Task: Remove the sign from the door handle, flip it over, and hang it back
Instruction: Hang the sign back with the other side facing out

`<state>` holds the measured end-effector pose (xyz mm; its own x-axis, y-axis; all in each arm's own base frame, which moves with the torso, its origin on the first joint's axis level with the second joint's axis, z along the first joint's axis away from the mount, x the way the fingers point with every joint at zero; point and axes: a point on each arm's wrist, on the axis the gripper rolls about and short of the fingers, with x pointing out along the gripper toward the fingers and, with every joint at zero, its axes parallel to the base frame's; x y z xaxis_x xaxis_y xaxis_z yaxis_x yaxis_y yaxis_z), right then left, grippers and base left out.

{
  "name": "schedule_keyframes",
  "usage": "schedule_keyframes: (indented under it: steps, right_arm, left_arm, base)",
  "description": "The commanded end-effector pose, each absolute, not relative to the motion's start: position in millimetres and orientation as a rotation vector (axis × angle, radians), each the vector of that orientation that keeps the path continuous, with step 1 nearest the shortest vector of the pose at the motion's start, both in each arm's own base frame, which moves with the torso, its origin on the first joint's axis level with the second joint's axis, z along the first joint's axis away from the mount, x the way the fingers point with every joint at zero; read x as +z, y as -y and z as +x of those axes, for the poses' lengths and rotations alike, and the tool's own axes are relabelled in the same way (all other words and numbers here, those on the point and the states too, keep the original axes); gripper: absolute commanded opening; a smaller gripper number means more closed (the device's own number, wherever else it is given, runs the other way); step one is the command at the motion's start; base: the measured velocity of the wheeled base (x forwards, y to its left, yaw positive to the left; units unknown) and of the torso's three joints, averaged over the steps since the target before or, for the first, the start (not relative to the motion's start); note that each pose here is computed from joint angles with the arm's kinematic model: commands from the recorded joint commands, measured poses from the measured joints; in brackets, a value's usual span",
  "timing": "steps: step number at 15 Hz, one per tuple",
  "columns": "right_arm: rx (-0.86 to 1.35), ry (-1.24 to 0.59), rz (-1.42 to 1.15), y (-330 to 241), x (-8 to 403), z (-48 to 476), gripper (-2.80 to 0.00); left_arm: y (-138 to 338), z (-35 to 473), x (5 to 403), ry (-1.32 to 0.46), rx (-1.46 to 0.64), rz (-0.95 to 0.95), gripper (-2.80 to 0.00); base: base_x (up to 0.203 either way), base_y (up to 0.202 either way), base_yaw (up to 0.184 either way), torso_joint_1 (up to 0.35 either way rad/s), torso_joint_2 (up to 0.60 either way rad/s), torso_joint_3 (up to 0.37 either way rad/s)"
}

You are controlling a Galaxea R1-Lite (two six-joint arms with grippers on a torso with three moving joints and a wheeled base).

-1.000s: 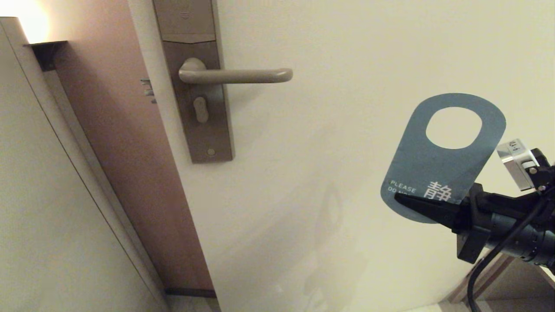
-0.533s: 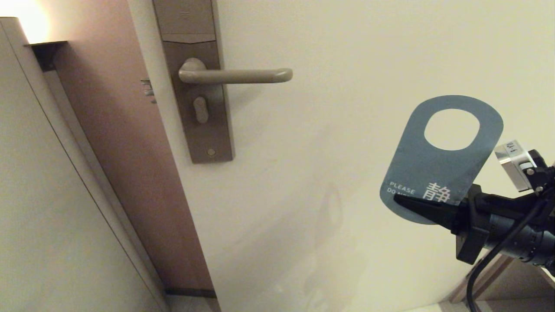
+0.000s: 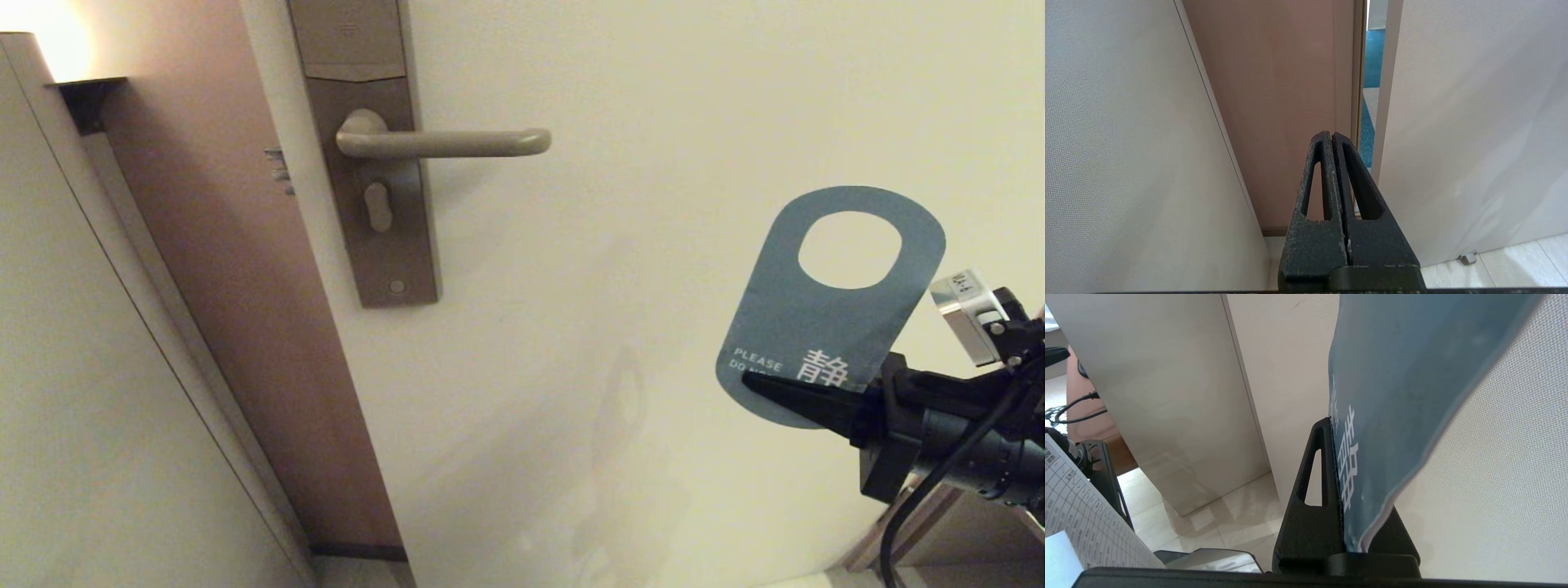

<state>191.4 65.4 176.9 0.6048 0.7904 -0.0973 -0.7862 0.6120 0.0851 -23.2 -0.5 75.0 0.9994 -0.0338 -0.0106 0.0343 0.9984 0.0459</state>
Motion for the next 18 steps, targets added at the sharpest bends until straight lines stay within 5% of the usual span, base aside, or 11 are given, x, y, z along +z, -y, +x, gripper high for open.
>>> schedule_keyframes:
  steps: [1, 18]
  right_arm:
    - [0.917, -0.120, 0.033, -65, 178, 189, -2.80]
    - [0.862, -0.049, 0.028, -69, 199, 200, -2.80]
  left_arm:
    - [1, -23, 75, -0.011, -0.032, 0.046, -2.80]
    - [1, -23, 76, -0.004, -0.032, 0.044, -2.80]
  base:
    - [0.000, 0.000, 0.000, 0.000, 0.00, 0.000]
    - [0.000, 0.000, 0.000, 0.000, 0.00, 0.000]
